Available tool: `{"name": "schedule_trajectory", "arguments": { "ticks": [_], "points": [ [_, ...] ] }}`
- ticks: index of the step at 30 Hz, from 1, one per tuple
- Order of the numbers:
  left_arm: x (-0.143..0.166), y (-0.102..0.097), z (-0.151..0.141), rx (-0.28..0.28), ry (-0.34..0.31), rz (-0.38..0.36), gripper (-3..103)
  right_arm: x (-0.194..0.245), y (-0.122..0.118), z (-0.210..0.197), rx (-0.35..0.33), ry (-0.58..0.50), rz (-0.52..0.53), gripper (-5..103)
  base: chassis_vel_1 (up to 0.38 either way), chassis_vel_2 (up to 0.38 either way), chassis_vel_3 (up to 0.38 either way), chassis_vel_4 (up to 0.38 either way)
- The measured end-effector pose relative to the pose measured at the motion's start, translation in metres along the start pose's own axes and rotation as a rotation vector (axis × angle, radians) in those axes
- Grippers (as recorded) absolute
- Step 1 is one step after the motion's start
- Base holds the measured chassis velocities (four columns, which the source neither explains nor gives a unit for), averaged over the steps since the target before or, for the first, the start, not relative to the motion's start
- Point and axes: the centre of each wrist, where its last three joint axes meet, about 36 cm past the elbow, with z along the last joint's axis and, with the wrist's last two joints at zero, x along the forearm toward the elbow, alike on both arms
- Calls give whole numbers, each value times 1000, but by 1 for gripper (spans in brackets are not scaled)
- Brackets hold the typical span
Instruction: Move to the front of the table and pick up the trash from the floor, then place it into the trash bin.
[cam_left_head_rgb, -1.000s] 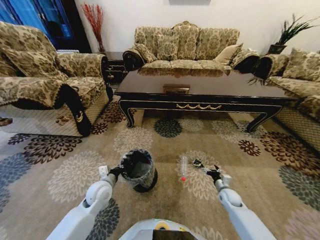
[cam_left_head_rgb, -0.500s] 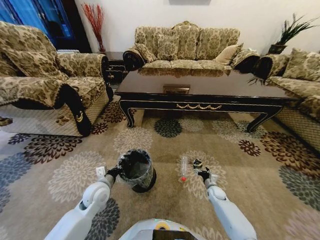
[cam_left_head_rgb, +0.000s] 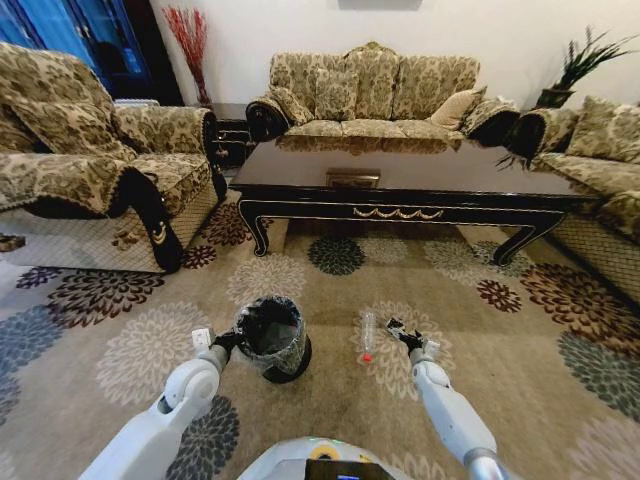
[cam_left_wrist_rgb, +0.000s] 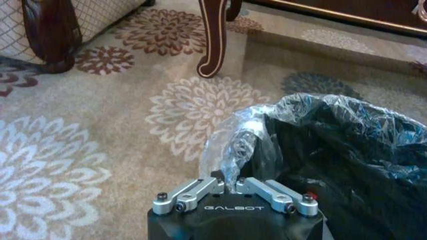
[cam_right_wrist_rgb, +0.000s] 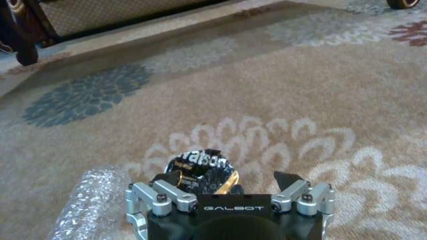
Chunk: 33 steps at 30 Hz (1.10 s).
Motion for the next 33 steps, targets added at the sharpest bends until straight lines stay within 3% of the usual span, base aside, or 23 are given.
{"name": "schedule_trajectory", "arguments": {
  "ticks": [8,9,11,13,17,21,24,33],
  "points": [
    [-1,-2,0,0,0,5,3,-8,1,2,5,27,6,84,0,0,0,0],
    [-1,-2,-1,2,-5,5,3,-10,3,3,10,31,5,77,0,0,0,0],
    [-1,-2,-1,4,-9,6,3,-11,4,4,16,35,4,73,0,0,0,0],
    [-1,-2,-1,7,-11,6,3,-11,5,6,21,38,3,73,0,0,0,0],
    [-2,-2,1,13,-13,3,3,-11,6,12,34,54,1,54,0,0,0,0],
    [-2,-2,1,15,-15,5,3,-12,6,11,36,54,1,47,0,0,0,0],
    [-2,-3,1,15,-17,6,3,-11,6,12,41,59,-1,34,0,0,0,0],
    [-4,-10,4,13,-26,16,3,-9,9,15,48,67,-1,21,0,0,0,0]
  ]
}}
